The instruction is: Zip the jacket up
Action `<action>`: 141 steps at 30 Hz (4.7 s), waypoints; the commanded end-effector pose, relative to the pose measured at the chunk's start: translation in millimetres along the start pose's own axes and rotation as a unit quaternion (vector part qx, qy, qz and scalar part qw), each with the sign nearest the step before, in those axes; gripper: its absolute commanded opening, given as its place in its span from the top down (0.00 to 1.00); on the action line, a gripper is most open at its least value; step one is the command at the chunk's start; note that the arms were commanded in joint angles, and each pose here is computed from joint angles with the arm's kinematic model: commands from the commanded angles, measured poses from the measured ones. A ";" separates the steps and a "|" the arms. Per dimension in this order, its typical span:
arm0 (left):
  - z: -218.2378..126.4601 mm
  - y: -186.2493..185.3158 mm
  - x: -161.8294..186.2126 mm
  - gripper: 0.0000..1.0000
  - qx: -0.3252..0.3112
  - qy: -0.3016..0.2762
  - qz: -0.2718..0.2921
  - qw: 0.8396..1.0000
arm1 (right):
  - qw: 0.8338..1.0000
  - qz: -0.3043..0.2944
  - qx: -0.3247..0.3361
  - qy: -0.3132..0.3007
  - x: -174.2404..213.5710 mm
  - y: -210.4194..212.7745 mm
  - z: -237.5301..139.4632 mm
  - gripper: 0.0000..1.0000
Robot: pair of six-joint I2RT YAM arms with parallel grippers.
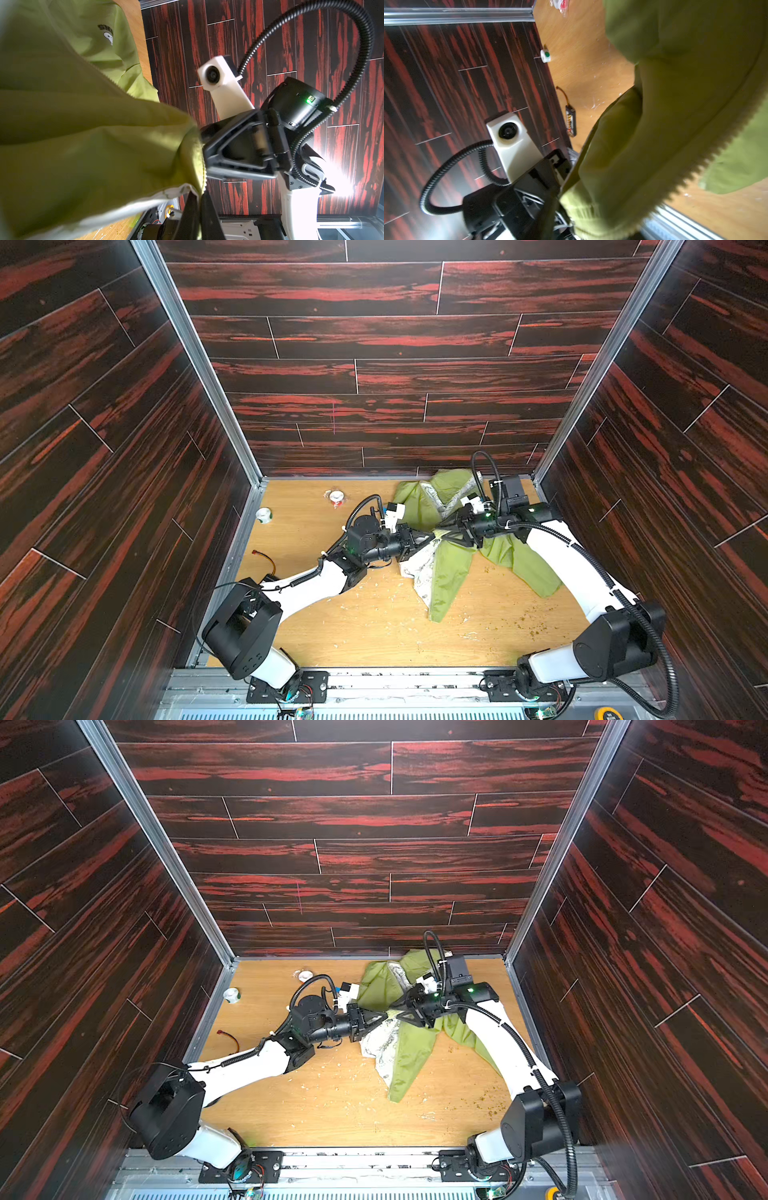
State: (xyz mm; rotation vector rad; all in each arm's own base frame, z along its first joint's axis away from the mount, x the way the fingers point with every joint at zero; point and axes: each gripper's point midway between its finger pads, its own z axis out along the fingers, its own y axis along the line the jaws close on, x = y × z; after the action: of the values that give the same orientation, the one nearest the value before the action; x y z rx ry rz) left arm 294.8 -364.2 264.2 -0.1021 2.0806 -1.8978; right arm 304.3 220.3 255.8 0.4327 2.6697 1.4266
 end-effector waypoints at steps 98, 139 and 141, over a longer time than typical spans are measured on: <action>-99.9 50.0 -48.6 1.00 -0.248 -0.166 0.132 0.945 | 0.941 0.199 0.237 -0.138 128.6 -257.1 54.5 0.27; -103.4 39.1 -47.9 1.00 -0.246 -0.165 0.134 0.946 | 0.985 0.109 0.068 -0.114 85.9 -182.2 90.0 1.00; -105.4 37.3 -47.9 1.00 -0.249 -0.164 0.128 0.946 | 0.988 0.096 0.050 -0.112 78.7 -164.2 86.6 1.00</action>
State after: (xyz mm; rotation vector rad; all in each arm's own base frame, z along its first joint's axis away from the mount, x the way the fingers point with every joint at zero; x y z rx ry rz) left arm 315.0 -249.5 217.2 -0.2302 2.2058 -1.0698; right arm 198.3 215.9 47.4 0.9306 2.6242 1.1215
